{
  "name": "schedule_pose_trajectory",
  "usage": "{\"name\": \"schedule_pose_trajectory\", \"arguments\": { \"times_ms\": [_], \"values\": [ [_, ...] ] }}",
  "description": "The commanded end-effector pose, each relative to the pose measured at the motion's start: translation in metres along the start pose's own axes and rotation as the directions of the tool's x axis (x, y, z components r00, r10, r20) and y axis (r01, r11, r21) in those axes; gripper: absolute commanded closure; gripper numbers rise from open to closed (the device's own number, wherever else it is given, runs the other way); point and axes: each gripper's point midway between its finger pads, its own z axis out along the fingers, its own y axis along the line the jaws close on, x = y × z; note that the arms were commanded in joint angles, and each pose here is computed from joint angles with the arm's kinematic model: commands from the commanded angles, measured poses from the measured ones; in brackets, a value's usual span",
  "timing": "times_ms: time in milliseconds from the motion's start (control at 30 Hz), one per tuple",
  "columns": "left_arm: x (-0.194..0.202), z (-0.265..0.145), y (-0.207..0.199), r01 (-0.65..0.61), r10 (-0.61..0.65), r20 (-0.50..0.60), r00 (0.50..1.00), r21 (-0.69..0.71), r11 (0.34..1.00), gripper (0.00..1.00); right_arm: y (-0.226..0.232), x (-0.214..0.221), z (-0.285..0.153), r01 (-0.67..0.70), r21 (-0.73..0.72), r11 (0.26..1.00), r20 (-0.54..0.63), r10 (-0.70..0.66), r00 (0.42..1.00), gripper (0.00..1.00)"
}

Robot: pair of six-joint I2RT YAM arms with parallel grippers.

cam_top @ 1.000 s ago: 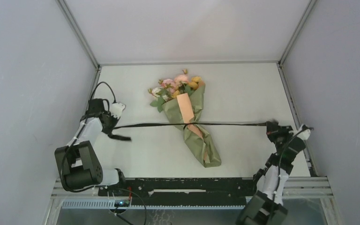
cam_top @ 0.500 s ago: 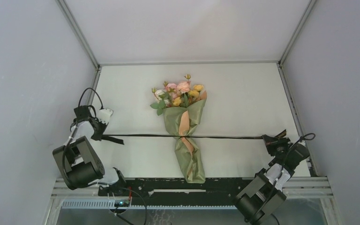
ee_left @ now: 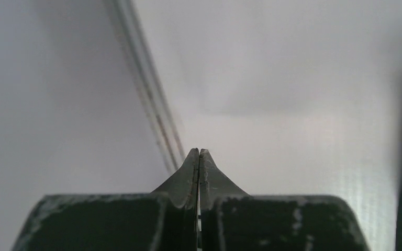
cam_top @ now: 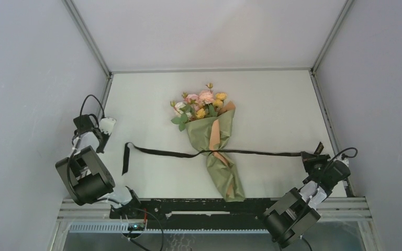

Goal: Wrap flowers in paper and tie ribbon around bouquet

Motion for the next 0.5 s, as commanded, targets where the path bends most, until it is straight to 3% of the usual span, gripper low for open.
{"name": "schedule_pose_trajectory", "arguments": {
  "times_ms": [0,100,167,267,300,367,467],
  "values": [
    [-0.014,-0.012,0.065,0.017,-0.011,0.03,0.999,-0.197,0.98,1.0,0.009,-0.047,0.001,0.111,0.025,0.994,0.155,-0.113,0.981,1.0],
    [-0.014,-0.011,0.058,0.028,-0.023,0.031,0.999,-0.153,0.988,1.0,0.017,-0.04,0.003,0.125,-0.016,0.992,0.118,-0.122,0.985,1.0],
    [-0.023,-0.02,0.032,0.006,-0.003,0.074,0.997,-0.046,0.999,1.0,0.027,-0.029,0.004,0.164,-0.04,0.986,0.075,-0.161,0.984,1.0],
    [-0.047,-0.052,-0.041,-0.194,0.161,0.174,0.971,0.193,0.962,1.0,0.053,-0.01,0.001,0.227,-0.111,0.967,0.02,-0.227,0.974,1.0],
    [-0.06,-0.065,-0.068,-0.273,0.218,0.226,0.949,0.249,0.929,0.94,0.062,-0.001,0.001,0.246,-0.138,0.959,-0.003,-0.249,0.969,1.0],
    [-0.095,-0.086,-0.116,-0.388,0.279,0.347,0.896,0.301,0.871,0.63,0.08,0.015,0.001,0.269,-0.192,0.944,-0.05,-0.284,0.958,1.0],
    [-0.141,-0.117,-0.197,-0.557,0.328,0.531,0.781,0.356,0.75,0.29,0.104,0.042,0.0,0.268,-0.28,0.922,-0.129,-0.313,0.941,1.0]
  ]
}}
